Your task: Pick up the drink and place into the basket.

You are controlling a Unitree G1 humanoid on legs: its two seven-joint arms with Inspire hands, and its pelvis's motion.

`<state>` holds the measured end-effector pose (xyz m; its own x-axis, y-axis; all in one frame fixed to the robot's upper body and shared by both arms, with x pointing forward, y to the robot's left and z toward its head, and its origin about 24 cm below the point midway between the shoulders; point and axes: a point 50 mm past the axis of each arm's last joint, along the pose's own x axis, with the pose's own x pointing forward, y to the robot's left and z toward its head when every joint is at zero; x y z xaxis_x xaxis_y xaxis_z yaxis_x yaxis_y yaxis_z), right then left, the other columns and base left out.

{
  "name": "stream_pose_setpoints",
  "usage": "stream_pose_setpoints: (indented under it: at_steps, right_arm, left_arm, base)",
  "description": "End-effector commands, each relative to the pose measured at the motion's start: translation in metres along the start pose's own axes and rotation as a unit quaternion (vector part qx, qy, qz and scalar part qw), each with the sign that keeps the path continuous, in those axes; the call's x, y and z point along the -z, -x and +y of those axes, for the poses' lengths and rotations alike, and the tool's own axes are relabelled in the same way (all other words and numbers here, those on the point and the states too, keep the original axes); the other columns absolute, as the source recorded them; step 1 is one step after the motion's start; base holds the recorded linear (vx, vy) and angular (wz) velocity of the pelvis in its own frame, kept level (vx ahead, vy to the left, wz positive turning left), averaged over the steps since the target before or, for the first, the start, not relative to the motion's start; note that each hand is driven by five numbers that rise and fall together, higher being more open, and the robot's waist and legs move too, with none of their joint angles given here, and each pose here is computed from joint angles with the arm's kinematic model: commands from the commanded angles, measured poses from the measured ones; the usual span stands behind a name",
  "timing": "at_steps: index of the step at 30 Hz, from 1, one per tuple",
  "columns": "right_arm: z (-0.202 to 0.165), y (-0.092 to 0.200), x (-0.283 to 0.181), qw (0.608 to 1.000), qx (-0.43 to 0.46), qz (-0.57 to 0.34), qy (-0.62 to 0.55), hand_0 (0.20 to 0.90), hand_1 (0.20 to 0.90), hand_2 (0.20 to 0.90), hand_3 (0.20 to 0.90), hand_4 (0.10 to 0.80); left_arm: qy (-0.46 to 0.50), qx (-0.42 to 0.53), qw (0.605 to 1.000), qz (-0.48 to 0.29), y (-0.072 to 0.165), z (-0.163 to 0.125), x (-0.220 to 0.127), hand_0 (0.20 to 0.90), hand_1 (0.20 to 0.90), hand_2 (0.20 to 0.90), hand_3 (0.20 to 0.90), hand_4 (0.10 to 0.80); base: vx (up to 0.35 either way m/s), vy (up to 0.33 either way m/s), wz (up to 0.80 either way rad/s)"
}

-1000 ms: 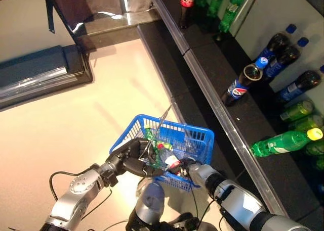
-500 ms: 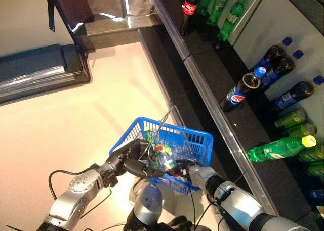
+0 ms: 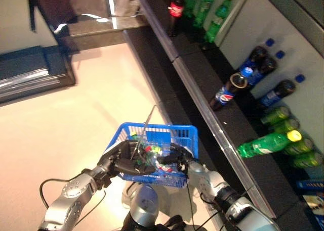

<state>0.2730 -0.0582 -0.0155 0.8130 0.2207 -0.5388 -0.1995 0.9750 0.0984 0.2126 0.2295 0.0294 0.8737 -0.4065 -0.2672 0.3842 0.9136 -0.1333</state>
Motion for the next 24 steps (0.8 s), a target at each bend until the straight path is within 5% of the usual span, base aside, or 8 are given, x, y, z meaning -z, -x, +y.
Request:
stream_pose_setpoints:
  at_steps: [1, 24]
  right_arm:
    - [-0.013, 0.01, -0.037, 0.993, 0.021, -0.115, 0.029, 0.9, 0.9, 0.9, 0.9, 0.8]
    - [-0.015, 0.08, -0.066, 0.933, -0.195, -0.302, -0.018, 0.9, 0.9, 0.9, 0.9, 0.8]
  left_arm:
    - [0.01, 0.113, 0.914, -0.39, 0.01, -0.039, -0.111, 0.3, 0.3, 0.3, 0.2, 0.1]
    - [0.077, -0.145, 0.958, -0.235, 0.016, 0.011, 0.004, 0.3, 0.3, 0.3, 0.2, 0.1]
  base:
    - [-0.005, 0.004, -0.12]
    - [-0.005, 0.025, -0.12]
